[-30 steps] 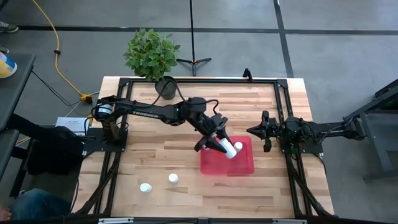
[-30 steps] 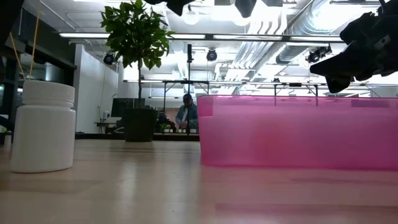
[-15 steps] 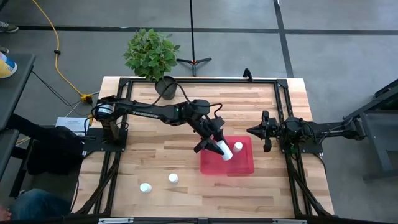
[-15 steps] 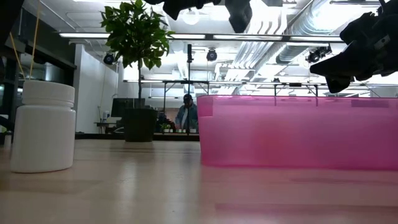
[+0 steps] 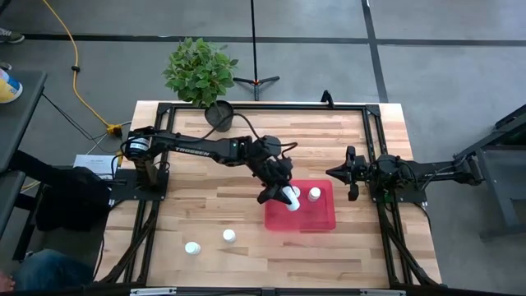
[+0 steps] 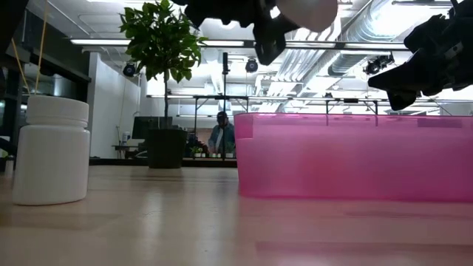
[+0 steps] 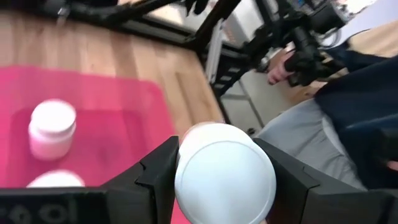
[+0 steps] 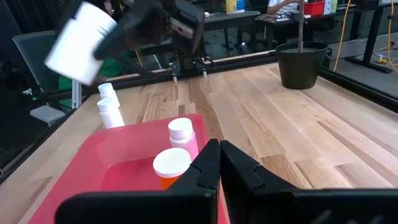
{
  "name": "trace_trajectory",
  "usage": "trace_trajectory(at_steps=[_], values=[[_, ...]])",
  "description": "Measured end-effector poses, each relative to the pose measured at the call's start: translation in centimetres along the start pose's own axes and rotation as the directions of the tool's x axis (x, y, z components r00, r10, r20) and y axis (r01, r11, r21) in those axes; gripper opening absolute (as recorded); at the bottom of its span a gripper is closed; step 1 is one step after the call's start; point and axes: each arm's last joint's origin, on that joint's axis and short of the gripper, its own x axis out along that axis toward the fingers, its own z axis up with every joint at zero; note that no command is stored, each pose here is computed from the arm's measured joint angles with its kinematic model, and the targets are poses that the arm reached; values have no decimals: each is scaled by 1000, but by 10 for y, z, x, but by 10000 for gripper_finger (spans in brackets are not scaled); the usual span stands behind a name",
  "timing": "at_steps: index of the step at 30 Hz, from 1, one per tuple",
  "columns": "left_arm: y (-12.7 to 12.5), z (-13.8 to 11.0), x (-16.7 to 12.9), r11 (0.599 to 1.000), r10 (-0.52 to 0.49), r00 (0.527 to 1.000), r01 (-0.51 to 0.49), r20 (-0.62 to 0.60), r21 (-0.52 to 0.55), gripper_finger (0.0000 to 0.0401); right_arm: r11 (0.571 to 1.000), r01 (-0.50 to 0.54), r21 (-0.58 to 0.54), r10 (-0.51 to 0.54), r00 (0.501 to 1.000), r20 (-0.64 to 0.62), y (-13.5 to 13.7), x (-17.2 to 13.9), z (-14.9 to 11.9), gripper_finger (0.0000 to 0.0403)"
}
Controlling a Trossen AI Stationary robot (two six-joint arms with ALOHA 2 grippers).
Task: Pick and place pill bottles into a basket
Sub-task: Put the white pill bottle into the pink bin
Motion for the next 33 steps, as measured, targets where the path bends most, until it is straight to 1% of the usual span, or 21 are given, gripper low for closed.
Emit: trace_trajectory(at_steps=[7, 12, 14, 19, 22, 25, 30, 33], values=[[4, -10, -1, 996, 86, 993, -89, -80, -29, 215, 1000, 0, 0, 0, 1000, 0, 0, 0, 0, 1], [6, -16, -2, 990, 116, 984, -125, -135, -61, 215, 1000, 0, 0, -1, 1000, -1, 0, 0, 0, 4], [4, -15, -4, 985, 147, 975, -160, -169, -69, 215, 1000, 0, -1, 0, 1000, 0, 0, 0, 0, 2], [-7, -3, -13, 973, 218, 947, -229, -236, -22, 215, 1000, 0, -1, 0, 1000, 0, 0, 0, 0, 4], [-14, 9, -18, 974, 222, 949, -227, -225, 5, 215, 1000, 0, -1, 0, 1000, 0, 0, 0, 0, 2], [-20, 20, -22, 968, 249, 948, -249, -199, 26, 215, 1000, 1, -2, -1, 1000, 0, 0, 0, 0, 2], [-24, 30, -27, 959, 281, 945, -270, -168, 83, 215, 1000, 0, -2, 0, 1000, 0, 0, 0, 0, 3], [-28, 38, -29, 958, 280, 950, -266, -141, 112, 215, 1000, 1, -2, -1, 1000, 0, 0, 0, 0, 2]])
